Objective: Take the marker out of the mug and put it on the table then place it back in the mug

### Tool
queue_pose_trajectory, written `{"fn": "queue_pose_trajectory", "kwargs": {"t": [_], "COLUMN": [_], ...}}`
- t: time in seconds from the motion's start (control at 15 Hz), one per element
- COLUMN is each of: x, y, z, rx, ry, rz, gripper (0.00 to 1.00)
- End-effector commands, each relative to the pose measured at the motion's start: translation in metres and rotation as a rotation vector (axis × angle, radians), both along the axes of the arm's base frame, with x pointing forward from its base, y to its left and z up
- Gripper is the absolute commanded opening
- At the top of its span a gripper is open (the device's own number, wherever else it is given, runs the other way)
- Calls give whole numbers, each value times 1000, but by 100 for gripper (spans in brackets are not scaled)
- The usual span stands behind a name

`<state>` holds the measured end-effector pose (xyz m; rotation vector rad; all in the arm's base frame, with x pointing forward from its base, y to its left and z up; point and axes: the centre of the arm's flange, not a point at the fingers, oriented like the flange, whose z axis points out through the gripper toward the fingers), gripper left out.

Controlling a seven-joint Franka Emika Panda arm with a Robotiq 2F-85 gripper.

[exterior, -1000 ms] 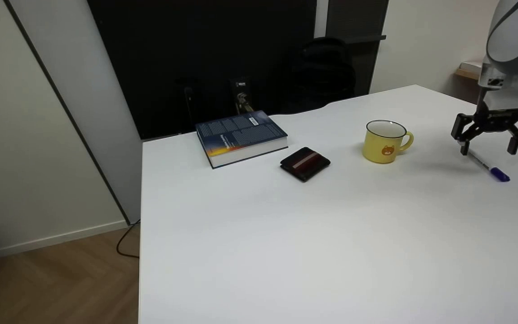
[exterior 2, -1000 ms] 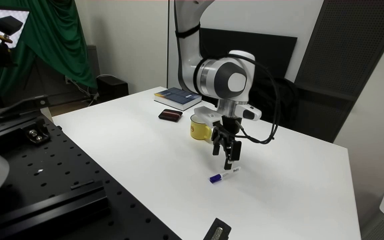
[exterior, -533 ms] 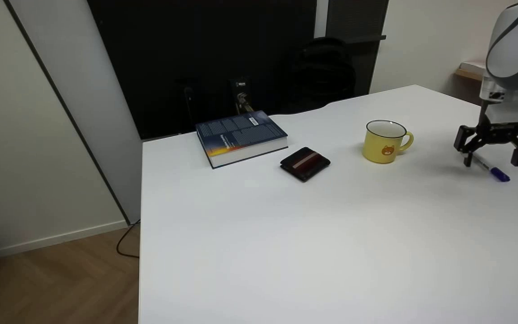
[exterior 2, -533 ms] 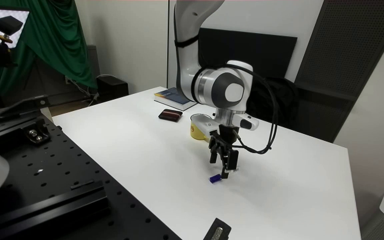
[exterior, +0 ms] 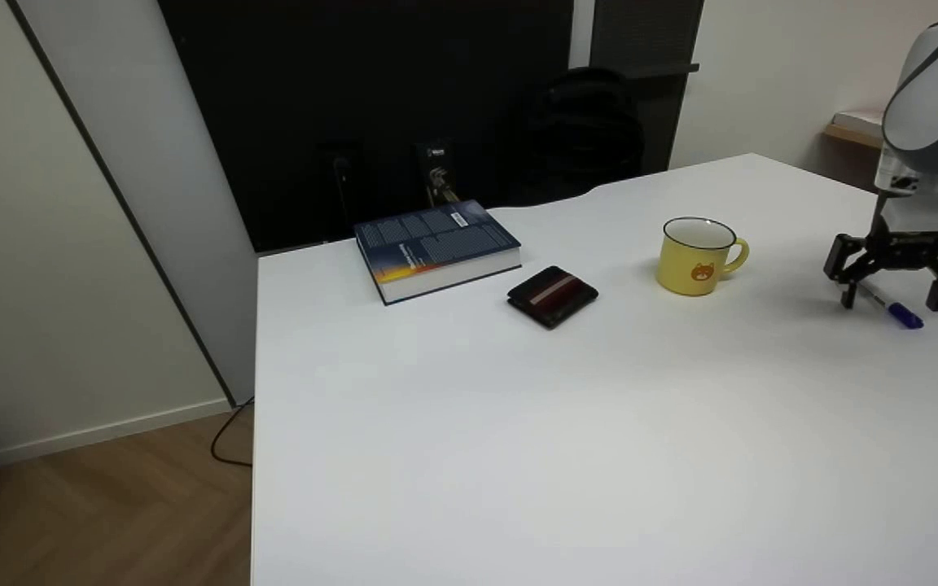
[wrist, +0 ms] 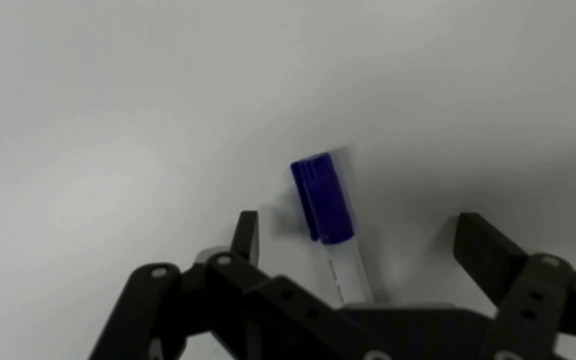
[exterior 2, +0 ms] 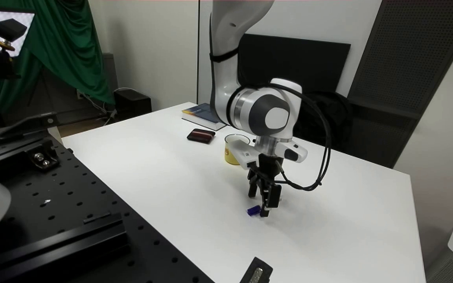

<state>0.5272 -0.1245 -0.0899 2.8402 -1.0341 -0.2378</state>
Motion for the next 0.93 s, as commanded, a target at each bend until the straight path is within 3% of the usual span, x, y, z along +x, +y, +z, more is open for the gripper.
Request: {"fn": "queue_pose_trajectory", "kwargs": {"t": [0.0,0.13,0.53,0.73,0.87], "x": [-6,-3,6,12,23], "y": [-10,-13,-27,-41,-46], "z": [-15,-14,-3,0,8], "rx": [1,2,8,5,24], "ry": [-18,-19,-42,-9,38], "rz": [-33,-52,-132,-196,-225], "gripper": [75,67,25,5,2]}}
